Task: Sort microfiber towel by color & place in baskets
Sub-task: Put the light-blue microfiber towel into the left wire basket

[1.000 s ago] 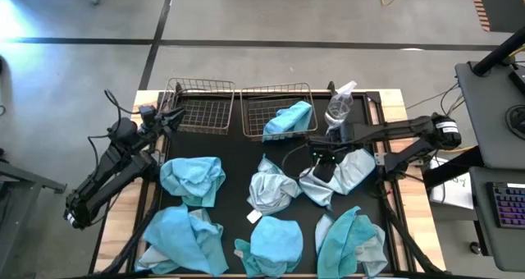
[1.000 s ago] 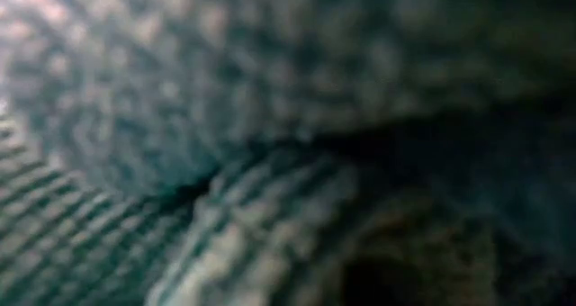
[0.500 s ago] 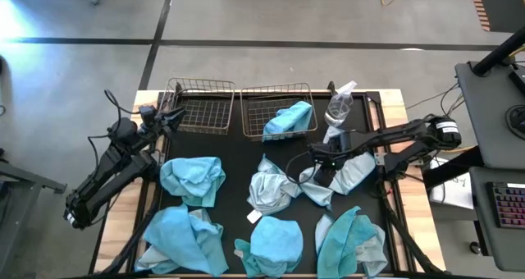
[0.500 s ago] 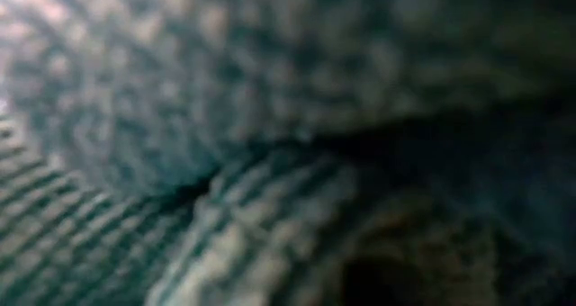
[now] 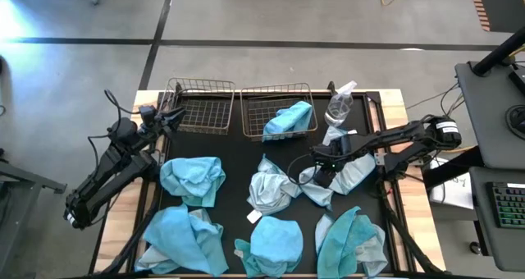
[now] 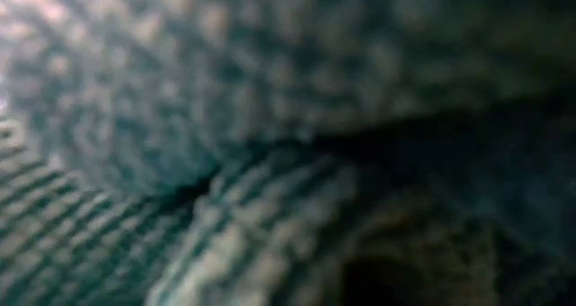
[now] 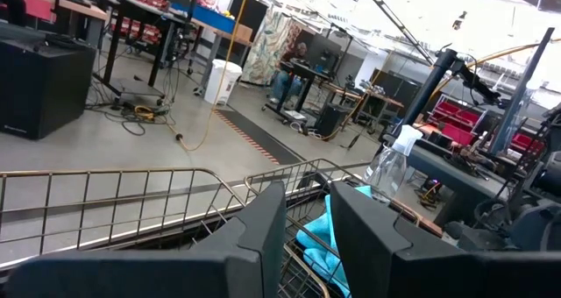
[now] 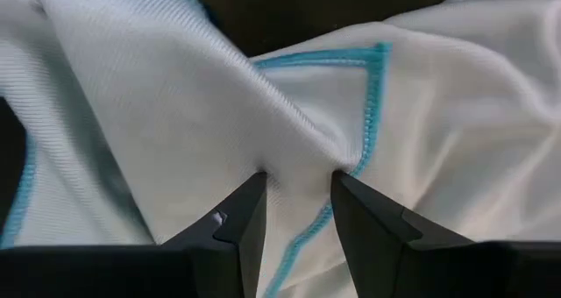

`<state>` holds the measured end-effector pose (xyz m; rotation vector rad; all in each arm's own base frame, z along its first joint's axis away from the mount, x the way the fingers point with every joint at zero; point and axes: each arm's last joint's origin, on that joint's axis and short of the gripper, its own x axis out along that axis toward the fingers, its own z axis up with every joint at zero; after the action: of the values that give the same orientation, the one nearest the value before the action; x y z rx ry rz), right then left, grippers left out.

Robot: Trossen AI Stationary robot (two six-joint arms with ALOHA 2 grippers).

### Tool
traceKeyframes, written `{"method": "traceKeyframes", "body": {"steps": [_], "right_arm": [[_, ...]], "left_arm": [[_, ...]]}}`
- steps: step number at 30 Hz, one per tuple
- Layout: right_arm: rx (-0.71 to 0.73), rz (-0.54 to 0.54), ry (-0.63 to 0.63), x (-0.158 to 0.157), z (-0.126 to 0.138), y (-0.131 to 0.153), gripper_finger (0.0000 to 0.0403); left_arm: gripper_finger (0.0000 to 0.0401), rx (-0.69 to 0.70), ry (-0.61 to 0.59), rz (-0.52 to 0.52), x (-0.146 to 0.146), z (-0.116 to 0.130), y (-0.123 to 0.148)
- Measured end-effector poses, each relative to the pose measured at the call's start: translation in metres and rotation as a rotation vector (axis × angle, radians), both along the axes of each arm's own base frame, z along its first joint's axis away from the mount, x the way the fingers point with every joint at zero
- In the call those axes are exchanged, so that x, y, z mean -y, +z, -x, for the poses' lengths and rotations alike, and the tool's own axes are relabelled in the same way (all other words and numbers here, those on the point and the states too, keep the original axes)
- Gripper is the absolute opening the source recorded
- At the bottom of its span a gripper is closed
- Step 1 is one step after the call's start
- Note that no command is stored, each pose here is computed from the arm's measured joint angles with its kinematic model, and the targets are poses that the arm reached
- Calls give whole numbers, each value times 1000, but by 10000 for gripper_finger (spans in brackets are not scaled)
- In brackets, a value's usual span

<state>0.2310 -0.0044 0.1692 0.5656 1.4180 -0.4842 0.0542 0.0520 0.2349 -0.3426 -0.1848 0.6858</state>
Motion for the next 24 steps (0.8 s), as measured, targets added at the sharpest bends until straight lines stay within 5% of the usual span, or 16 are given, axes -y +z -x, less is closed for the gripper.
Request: {"method": "traceKeyframes", "body": {"steps": [24], "right_arm": [[-56,-56,46,-1,-12,-29,112]], "left_arm": [[79,-4,0,4,-1,0,-2]]}}
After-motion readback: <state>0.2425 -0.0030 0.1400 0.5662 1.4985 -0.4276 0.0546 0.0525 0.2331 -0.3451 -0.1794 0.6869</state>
